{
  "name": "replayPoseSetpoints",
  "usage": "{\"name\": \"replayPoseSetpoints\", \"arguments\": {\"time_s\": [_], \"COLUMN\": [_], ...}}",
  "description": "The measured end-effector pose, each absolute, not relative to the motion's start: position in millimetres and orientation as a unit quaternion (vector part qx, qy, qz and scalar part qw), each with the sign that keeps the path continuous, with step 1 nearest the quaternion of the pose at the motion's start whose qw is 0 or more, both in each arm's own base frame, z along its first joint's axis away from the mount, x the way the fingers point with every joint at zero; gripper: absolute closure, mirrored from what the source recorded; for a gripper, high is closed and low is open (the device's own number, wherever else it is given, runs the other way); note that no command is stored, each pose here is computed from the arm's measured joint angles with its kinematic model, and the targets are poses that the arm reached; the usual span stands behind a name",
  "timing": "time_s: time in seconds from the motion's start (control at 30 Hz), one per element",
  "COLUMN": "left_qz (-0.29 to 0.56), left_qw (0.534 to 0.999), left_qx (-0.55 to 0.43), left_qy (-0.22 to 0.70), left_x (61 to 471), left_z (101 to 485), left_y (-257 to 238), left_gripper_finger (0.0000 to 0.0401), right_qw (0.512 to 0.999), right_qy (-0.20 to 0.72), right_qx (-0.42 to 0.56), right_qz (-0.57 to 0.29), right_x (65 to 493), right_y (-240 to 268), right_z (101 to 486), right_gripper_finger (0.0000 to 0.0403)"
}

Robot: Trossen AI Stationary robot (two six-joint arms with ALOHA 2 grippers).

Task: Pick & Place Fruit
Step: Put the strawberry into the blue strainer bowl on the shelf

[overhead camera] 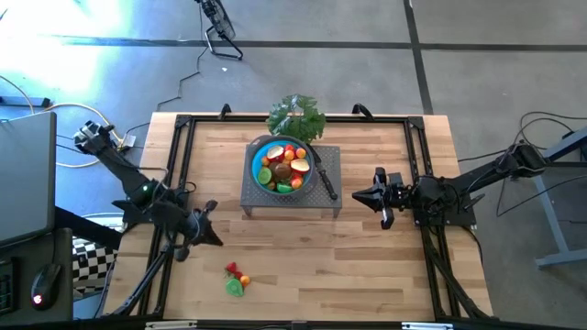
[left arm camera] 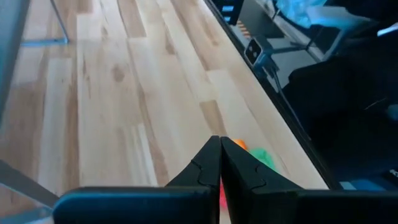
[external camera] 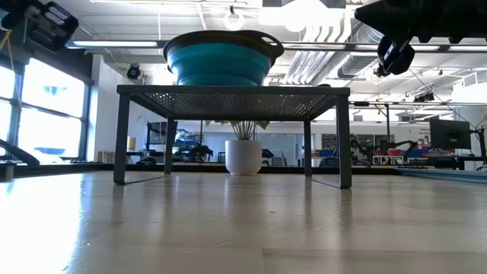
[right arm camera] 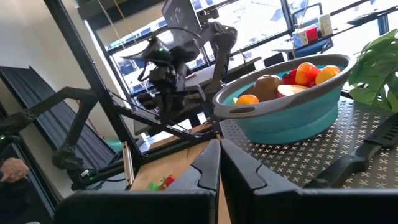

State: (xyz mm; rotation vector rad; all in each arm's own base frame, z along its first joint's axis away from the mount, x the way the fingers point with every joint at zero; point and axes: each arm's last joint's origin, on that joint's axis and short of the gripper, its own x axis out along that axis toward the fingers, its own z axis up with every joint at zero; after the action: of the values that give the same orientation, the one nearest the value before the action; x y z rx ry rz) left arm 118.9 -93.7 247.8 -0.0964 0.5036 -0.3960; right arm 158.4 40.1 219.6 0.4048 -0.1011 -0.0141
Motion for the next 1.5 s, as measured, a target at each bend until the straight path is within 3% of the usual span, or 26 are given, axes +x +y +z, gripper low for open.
{"name": "replayPoseSetpoints", "arguments": {"time_s": [0.47, 0.77, 1.1, 1.27, 1.5], "left_qz": [-0.149, -0.112, -0.121, -0.115, -0.092], "left_qw": [0.951, 0.940, 0.929, 0.927, 0.921], "left_qx": [-0.083, -0.072, -0.072, -0.076, -0.105], "left_qy": [0.258, 0.313, 0.342, 0.348, 0.364], "left_x": [107.8, 113.2, 115.8, 115.3, 113.9], "left_z": [243.9, 243.6, 235.7, 234.8, 232.3], "left_y": [-137.5, -155.6, -162.2, -161.3, -159.1], "left_gripper_finger": [0.0401, 0.0401, 0.0398, 0.0359, 0.0247], "right_qw": [0.978, 0.979, 0.979, 0.979, 0.979], "right_qy": [-0.050, -0.050, -0.050, -0.050, -0.050], "right_qx": [0.200, 0.200, 0.196, 0.196, 0.195], "right_qz": [-0.008, -0.008, -0.008, -0.007, -0.007], "right_x": [158.4, 158.4, 158.4, 158.4, 158.4], "right_y": [40.2, 40.1, 40.1, 40.1, 40.2], "right_z": [219.6, 219.6, 219.6, 219.6, 219.5], "right_gripper_finger": [0.0399, 0.0399, 0.0399, 0.0399, 0.0399]}}
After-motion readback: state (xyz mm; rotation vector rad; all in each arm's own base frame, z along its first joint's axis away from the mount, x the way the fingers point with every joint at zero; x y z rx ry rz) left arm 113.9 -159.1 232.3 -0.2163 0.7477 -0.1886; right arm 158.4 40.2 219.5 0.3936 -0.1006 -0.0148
